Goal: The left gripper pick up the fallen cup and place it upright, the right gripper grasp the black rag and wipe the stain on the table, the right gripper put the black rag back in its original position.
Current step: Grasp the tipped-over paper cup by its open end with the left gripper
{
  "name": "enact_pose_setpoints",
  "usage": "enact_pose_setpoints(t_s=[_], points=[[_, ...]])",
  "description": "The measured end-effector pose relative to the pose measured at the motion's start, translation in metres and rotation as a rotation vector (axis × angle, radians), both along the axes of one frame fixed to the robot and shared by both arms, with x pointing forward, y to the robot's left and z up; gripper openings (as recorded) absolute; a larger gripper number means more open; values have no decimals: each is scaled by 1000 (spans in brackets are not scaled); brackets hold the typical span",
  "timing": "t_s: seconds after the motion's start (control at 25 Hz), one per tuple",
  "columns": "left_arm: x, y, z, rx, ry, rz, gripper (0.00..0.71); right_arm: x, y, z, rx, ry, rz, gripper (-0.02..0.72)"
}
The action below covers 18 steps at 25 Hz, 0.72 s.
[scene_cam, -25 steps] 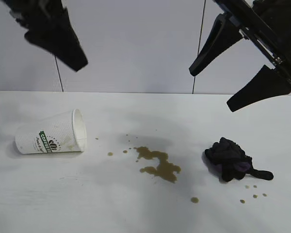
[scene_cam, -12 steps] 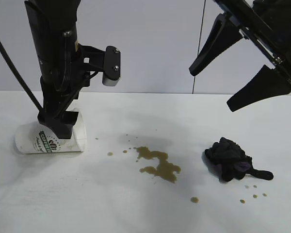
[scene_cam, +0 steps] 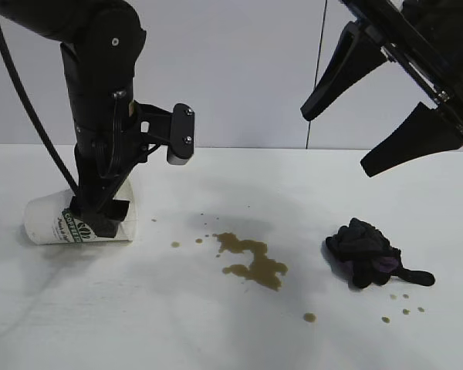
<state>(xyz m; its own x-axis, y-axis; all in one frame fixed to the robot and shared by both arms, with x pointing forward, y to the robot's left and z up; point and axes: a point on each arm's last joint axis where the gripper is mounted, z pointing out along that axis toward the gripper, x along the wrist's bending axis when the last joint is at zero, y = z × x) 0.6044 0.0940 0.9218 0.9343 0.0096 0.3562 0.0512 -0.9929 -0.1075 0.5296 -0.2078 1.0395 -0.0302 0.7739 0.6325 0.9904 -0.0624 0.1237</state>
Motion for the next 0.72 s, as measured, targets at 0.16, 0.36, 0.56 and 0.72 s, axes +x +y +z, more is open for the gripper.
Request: enact_pose_setpoints(t_s=[0.16,0.36,0.56,0.72], points=[[4,1,-6,-10,-6,17,693,0,0,0,0,-1,2,516],[5,3,-13,-9,3,48,693,0,0,0,0,-1,3,516],[5,3,-13,-11,3,53,599,0,0,0,0,-1,3,516],[5,3,-12,-15,1,55,521,0,0,0,-1,-3,6,516]])
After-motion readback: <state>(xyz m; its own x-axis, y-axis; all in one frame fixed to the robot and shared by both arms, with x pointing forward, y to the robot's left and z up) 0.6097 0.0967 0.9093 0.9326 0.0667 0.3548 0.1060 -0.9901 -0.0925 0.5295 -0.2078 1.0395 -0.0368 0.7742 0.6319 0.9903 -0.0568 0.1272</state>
